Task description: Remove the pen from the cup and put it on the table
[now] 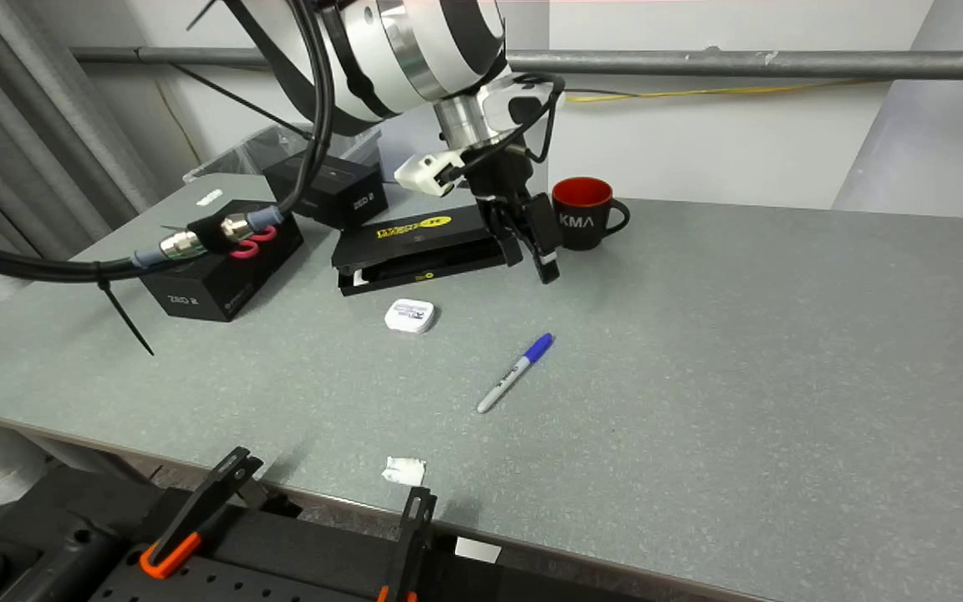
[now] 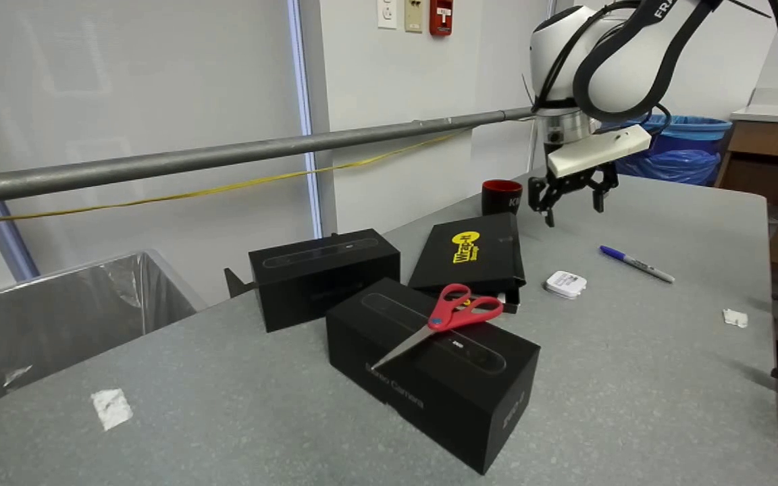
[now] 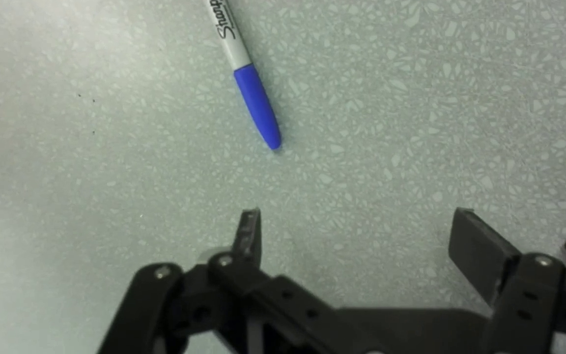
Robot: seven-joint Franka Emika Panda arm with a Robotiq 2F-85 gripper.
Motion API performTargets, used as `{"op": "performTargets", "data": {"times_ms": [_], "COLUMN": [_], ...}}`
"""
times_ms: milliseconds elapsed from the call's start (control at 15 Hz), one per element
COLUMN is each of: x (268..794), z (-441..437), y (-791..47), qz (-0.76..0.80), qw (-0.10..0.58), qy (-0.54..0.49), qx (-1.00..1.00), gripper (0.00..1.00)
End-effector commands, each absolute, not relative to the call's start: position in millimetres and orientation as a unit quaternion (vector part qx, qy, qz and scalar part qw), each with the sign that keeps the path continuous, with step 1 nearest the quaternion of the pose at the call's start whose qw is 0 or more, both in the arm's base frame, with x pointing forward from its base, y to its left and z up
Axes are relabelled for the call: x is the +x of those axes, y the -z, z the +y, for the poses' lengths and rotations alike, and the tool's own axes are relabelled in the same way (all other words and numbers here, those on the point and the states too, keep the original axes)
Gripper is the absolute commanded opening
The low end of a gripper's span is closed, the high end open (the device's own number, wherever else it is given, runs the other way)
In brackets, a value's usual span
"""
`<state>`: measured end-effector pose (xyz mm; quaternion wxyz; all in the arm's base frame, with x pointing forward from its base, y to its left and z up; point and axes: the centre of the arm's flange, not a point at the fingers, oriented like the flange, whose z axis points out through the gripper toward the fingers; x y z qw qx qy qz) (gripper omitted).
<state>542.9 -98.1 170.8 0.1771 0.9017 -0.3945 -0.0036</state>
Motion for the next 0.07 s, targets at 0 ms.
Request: {"op": "performTargets", "data": {"times_ms": [0], "x": [543.0], "z": [-98.0], "y": [-170.9], "qz": [-0.395], "qw": [0.177], "qy": [0.003], "qx": [0.902], "gripper": [1.0]}}
